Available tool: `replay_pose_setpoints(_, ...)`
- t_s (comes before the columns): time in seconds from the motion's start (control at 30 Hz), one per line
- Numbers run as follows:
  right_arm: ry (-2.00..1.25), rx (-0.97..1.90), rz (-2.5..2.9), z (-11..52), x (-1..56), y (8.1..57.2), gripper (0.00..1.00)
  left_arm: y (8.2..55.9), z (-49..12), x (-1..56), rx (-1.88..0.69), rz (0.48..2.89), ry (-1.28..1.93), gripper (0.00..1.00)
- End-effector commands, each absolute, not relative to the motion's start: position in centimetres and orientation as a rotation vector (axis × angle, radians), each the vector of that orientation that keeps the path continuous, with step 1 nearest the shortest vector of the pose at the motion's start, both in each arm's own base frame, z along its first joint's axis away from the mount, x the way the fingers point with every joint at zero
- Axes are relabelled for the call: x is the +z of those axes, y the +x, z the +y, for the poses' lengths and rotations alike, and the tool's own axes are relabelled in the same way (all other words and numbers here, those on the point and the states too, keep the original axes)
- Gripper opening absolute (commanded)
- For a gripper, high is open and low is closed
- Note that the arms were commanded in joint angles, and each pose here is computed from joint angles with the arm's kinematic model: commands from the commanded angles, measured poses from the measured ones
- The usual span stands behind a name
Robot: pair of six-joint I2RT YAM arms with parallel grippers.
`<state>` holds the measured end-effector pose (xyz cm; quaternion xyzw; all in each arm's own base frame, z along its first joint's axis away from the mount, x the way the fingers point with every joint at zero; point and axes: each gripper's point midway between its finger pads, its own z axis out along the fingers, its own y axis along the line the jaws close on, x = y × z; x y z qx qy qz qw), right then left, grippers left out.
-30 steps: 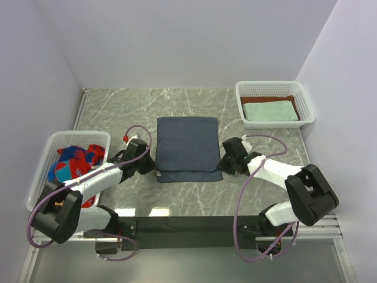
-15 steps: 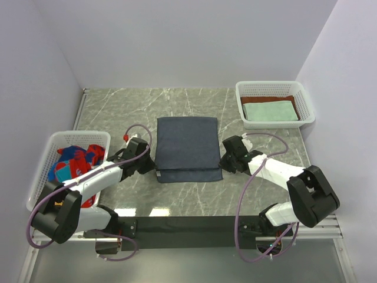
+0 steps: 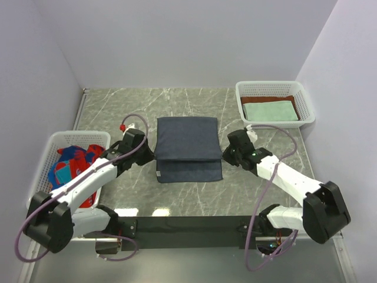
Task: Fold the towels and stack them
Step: Fold the towel
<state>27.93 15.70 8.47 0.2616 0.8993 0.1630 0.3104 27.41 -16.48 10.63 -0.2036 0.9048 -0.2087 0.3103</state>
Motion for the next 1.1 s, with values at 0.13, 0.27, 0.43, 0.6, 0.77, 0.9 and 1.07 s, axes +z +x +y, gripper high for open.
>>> replay_pose_setpoints(0.13,0.688,0.499,2.341,15.2,9.4,26.5,0.00,25.5,-16.6,12.9,-0.639,2.336,-0.517,0.01)
replay_pose_setpoints(0.27,0.726,0.503,2.400,15.0,6.4,24.8,0.00,23.5,-17.7,8.7,-0.694,2.425,-0.530,0.01)
replay_pose_setpoints(0.43,0.762,0.483,2.428,14.4,3.3,23.5,0.00,22.1,-17.5,4.7,-0.650,2.501,-0.557,0.01)
replay_pose_setpoints(0.6,0.783,0.445,2.460,13.9,1.5,22.9,0.00,21.1,-17.1,2.6,-0.608,2.555,-0.569,0.01)
replay_pose_setpoints(0.77,0.795,0.429,2.485,13.8,0.4,22.4,0.00,20.2,-16.6,1.5,-0.590,2.578,-0.582,0.01)
replay_pose_setpoints(0.9,0.771,0.428,2.475,13.9,1.2,23.0,0.00,20.7,-16.2,2.2,-0.561,2.553,-0.587,0.01)
replay_pose_setpoints(1.07,0.714,0.398,2.418,13.9,4.8,25.0,0.00,23.2,-16.9,6.2,-0.562,2.479,-0.550,0.01)
